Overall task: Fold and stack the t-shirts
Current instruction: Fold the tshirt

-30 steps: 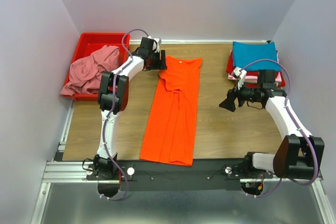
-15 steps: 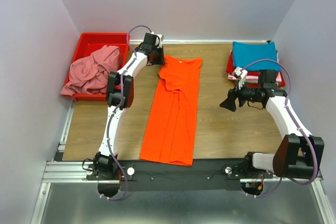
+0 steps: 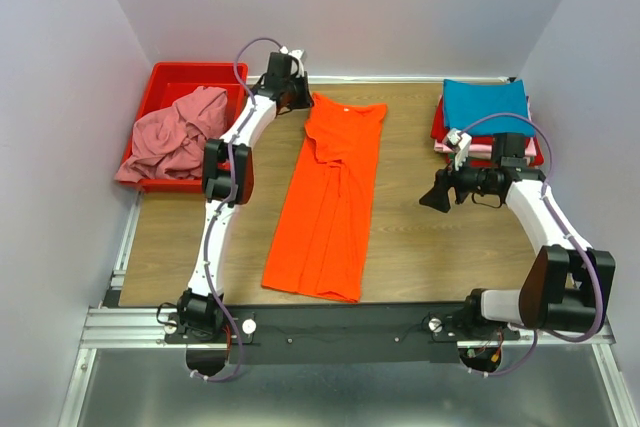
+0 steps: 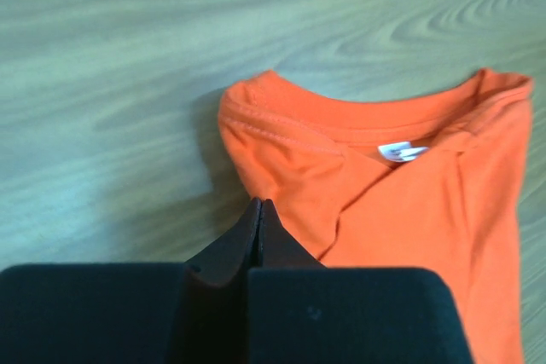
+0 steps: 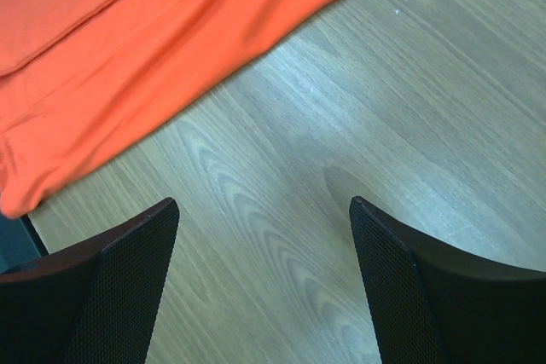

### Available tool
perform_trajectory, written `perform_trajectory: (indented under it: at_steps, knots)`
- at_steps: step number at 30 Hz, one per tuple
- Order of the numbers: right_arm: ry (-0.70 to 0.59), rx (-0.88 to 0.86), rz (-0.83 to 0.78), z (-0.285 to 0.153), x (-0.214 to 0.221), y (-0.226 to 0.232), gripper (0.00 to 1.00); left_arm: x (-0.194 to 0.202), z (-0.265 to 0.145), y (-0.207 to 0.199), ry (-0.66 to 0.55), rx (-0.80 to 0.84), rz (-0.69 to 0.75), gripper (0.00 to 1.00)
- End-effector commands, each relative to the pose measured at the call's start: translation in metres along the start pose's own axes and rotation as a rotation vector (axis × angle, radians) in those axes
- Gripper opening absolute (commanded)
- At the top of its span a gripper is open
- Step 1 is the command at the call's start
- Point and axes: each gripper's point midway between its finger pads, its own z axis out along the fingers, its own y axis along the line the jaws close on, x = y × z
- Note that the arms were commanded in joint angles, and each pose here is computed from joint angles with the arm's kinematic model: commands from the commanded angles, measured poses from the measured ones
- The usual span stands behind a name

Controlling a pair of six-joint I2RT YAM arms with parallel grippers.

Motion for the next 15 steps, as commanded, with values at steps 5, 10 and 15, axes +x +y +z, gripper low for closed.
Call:
perform_trajectory:
  at_steps: [5, 10, 15]
  knots:
    - [0.016, -0.012, 0.027, 0.005, 0.011, -0.004, 0.88, -0.045, -0.003, -0.007, -0.135, 0.108, -0.028, 0.15]
    - [0.007, -0.031, 0.034, 0.006, 0.011, -0.001, 0.88, -0.082, -0.041, -0.006, -0.194, 0.082, 0.014, 0.46]
    - [-0.008, -0.051, 0.051, 0.006, 0.008, 0.004, 0.88, -0.137, -0.127, -0.006, -0.299, 0.009, 0.073, 0.5]
